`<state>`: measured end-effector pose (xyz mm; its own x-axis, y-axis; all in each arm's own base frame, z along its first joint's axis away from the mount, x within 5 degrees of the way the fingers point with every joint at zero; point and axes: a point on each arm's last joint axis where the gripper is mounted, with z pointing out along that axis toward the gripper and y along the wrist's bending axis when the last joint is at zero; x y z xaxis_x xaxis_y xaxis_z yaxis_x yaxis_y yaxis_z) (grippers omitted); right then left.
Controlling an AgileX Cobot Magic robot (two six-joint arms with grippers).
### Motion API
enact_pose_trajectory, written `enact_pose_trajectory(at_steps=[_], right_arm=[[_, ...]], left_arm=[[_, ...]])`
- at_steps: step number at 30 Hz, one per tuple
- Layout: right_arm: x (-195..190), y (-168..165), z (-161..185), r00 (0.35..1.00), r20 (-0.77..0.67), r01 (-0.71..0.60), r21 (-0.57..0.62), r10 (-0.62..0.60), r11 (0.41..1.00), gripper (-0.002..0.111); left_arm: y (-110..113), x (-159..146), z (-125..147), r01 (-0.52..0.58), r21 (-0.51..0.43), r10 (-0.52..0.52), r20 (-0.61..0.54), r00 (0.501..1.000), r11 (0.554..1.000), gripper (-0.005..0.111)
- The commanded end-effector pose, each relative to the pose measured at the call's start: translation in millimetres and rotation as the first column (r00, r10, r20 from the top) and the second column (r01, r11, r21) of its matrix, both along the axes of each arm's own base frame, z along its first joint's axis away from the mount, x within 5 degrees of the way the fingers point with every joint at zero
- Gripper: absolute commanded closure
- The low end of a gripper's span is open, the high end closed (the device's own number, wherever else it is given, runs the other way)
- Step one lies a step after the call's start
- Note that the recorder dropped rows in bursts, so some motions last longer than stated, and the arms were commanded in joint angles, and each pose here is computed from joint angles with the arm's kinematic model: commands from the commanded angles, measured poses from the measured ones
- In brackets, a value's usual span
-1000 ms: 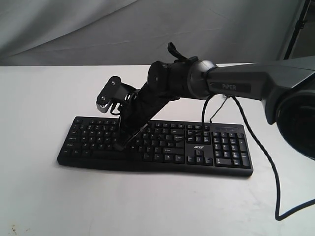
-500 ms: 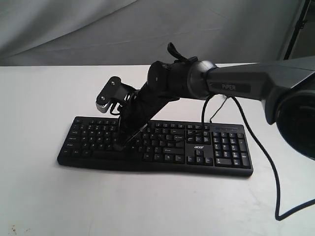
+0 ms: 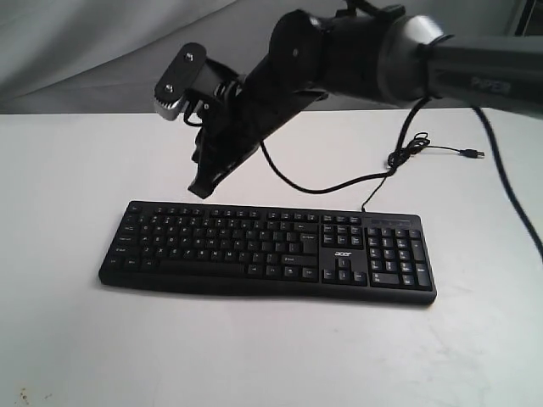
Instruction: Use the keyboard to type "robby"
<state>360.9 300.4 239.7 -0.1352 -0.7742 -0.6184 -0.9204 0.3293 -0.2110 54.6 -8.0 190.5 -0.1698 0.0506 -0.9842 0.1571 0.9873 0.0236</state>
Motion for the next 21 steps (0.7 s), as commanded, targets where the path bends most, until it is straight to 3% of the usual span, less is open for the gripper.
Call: enact_pose_trajectory(at_steps=[1,11,18,21], right_arm=[[-21,-12,36,0.998,0.068,0.009,0.026,-0.011,1.000,0.108],[-100,-54,94,0.947,0.306,0.020,0.244,-0.097,0.970,0.108],[-159,-104,125,0.869,0.429,0.022,0.465,-0.247,0.885,0.108],[-179,-126,133,0.853,0.417,0.038,0.550,-0.314,0.834,0.108]], left_arm=[[0,0,-1,0.006,0.001,-0.006,0.005,1.000,1.000,0.107],[0,0,-1,0.006,0.001,-0.006,0.005,1.000,1.000,0.107],[0,0,-1,0.006,0.001,-0.006,0.005,1.000,1.000,0.107],[0,0,-1,0.006,0.001,-0.006,0.005,1.000,1.000,0.107]])
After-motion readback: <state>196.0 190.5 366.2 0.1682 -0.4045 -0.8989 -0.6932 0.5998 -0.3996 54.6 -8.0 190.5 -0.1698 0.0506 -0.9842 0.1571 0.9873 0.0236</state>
